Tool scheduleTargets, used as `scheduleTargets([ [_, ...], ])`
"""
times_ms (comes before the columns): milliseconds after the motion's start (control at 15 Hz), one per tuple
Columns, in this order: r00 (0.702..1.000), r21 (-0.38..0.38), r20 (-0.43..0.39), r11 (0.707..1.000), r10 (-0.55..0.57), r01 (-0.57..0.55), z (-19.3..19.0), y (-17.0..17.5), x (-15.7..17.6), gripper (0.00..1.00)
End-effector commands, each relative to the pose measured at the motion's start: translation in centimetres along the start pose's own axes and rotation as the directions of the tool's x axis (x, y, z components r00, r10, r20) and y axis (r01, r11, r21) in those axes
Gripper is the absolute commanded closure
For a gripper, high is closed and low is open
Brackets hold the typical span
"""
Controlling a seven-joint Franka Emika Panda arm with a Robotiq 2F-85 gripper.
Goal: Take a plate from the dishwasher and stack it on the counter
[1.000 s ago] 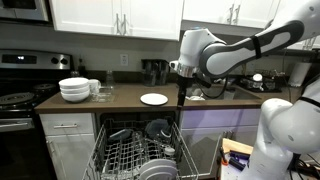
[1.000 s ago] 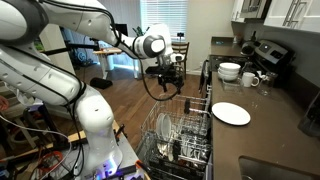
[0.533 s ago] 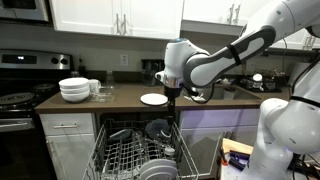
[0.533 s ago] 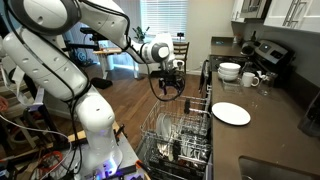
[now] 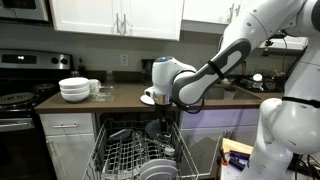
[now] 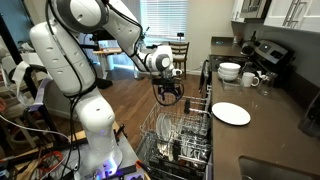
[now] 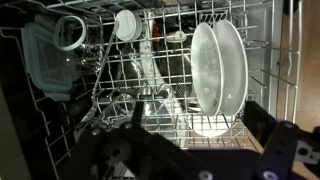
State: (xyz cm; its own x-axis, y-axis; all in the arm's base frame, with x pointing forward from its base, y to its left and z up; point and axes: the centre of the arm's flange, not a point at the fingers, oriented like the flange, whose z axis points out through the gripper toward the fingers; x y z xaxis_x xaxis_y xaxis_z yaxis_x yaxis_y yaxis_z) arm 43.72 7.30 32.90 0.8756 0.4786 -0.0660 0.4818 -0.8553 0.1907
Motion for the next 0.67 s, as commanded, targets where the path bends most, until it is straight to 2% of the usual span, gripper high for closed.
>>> scheduleTargets([
  [0, 0.998, -0.017, 0.031, 0.998, -0.052, 0.053, 3.1, -0.9, 2.6, 0.00],
  [67, 0.996, -0.005, 0.050, 0.997, -0.071, 0.071, 3.9, -1.2, 2.8, 0.00],
  [133, 0.998, 0.003, 0.038, 0.999, -0.044, 0.044, 2.3, -0.9, 1.0, 0.00],
  [600, 0.995, 0.002, 0.068, 0.998, -0.069, 0.069, 5.5, -1.5, 2.5, 0.00],
])
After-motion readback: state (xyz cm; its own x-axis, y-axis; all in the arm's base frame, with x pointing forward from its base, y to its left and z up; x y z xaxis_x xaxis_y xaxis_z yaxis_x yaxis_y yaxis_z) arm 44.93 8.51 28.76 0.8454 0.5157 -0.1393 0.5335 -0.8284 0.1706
